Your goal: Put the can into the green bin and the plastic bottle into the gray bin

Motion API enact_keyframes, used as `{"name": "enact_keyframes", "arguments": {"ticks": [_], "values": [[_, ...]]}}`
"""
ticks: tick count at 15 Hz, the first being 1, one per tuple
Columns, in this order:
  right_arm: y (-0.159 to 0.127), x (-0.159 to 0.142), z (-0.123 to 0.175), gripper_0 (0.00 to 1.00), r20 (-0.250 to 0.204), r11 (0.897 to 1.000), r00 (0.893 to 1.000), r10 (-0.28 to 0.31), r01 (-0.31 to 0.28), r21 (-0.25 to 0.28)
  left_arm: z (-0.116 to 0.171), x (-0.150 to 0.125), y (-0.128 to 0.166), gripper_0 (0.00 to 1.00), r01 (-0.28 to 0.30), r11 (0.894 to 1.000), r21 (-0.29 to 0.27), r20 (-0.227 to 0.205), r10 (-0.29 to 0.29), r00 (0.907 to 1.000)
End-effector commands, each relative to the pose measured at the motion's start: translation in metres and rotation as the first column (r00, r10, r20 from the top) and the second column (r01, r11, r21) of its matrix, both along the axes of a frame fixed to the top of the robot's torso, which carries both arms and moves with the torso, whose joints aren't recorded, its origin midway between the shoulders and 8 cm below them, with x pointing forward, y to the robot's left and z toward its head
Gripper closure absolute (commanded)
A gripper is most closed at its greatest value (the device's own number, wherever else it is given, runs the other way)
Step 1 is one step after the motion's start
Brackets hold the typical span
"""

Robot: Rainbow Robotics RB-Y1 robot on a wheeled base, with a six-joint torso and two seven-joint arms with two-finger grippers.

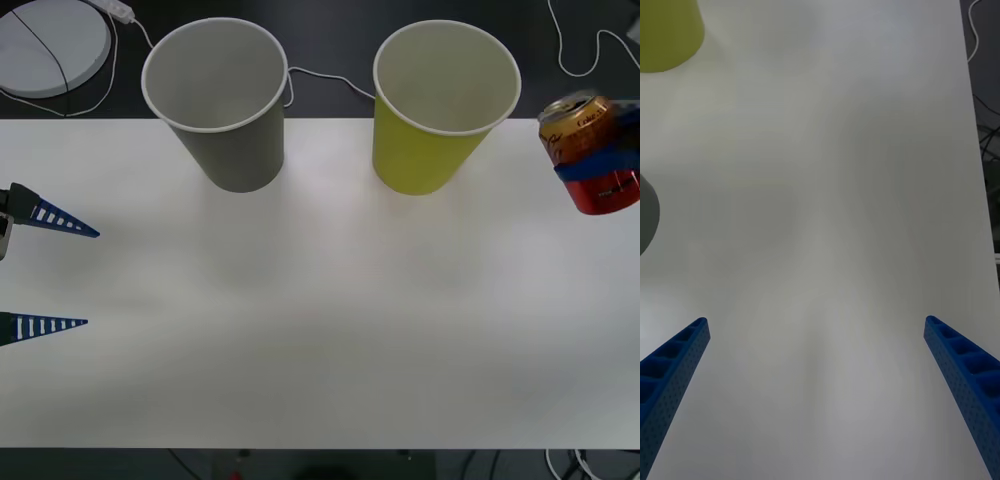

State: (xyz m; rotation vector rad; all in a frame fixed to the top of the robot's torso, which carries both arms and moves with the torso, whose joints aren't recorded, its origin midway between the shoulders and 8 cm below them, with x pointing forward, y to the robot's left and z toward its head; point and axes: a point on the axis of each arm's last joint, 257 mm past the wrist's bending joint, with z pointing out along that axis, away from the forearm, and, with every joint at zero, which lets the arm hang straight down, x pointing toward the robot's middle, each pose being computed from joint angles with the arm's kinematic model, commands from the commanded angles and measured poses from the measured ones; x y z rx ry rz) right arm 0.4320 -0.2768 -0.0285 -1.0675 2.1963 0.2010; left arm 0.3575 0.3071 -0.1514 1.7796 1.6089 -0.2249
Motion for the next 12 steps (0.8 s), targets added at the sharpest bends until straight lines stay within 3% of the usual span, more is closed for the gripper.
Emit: {"name": "enact_keyframes", "arguments": {"ticks": [1,4,8,12], "values": [[0.006,0.025,0.020,1.00,-0.001,1.000,1.000,0.001,-0.001,-0.032,0.000,0.000,0.000,0.00,0.000,1.000,0.000,0.000,0.000,1.0000],[0.009,0.052,0.032,1.00,-0.020,0.997,1.000,-0.023,0.022,-0.067,0.000,0.000,0.000,0.00,0.000,1.000,0.000,0.000,0.000,1.0000],[0.025,0.095,0.046,1.00,-0.052,0.995,0.996,-0.070,0.066,-0.074,0.000,0.000,0.000,0.00,0.000,1.000,0.000,0.000,0.000,1.0000],[0.039,0.131,0.049,1.00,-0.007,0.986,0.993,-0.116,0.115,-0.118,0.000,0.000,0.000,0.00,0.000,1.000,0.000,0.000,0.000,1.0000]]}}
